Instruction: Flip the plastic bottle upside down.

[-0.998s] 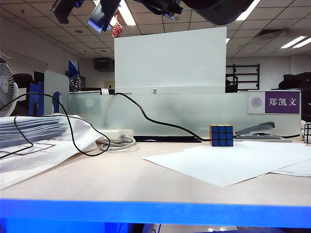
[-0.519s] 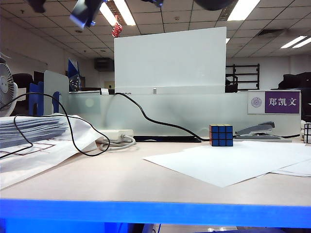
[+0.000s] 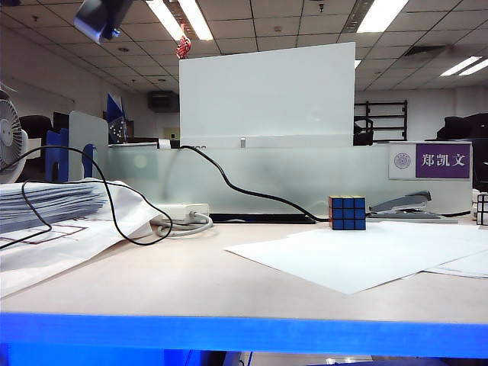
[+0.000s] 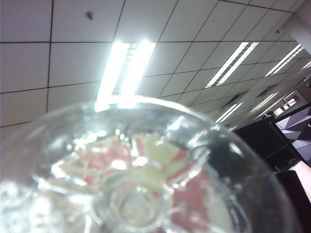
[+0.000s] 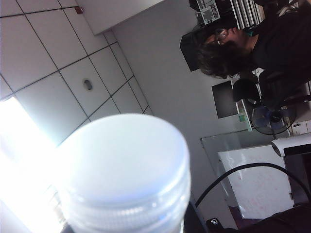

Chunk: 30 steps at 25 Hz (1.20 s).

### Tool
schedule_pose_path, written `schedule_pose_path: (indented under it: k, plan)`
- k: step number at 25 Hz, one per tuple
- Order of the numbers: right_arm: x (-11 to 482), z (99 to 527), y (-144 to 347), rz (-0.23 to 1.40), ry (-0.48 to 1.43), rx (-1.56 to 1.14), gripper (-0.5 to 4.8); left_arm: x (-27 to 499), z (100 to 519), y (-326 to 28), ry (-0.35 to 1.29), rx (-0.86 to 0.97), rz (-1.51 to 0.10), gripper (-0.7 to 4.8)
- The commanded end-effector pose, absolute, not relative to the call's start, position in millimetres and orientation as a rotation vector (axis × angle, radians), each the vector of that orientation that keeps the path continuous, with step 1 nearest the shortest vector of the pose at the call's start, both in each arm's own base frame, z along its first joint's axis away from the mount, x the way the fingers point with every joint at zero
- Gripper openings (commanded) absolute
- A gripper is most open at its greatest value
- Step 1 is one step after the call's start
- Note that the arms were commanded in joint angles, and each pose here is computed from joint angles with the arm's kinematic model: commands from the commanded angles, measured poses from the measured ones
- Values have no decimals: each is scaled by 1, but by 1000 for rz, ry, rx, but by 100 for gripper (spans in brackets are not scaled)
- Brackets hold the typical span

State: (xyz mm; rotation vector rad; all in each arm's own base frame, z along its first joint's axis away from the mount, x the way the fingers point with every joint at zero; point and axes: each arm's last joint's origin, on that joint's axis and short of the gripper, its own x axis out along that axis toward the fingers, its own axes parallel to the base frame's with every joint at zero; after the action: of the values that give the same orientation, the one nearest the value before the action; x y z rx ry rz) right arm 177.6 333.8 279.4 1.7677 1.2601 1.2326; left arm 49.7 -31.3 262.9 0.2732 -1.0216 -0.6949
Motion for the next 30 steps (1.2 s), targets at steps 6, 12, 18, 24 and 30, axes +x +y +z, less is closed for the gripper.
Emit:
schedule_pose_path:
  k: [6,12,18,24,30]
  plan:
    - [179,288,330,1286,1213,1802,332,47,266,-30,-1054,272,-677,11]
    - [211,288,311,1244,972,1769,446,51,266,-28,-1018,218,-577,-6]
    - [289,291,237,1187,436,1428,306,60,271,-31,-804,206,-600,-6]
    - [314,305,172,1412,27,785,-9,72,259,-34,-571,122,-636,-6]
    - [310,321,152,1171,-80,345,-9,104,241,-44,-314,65,-671,-6]
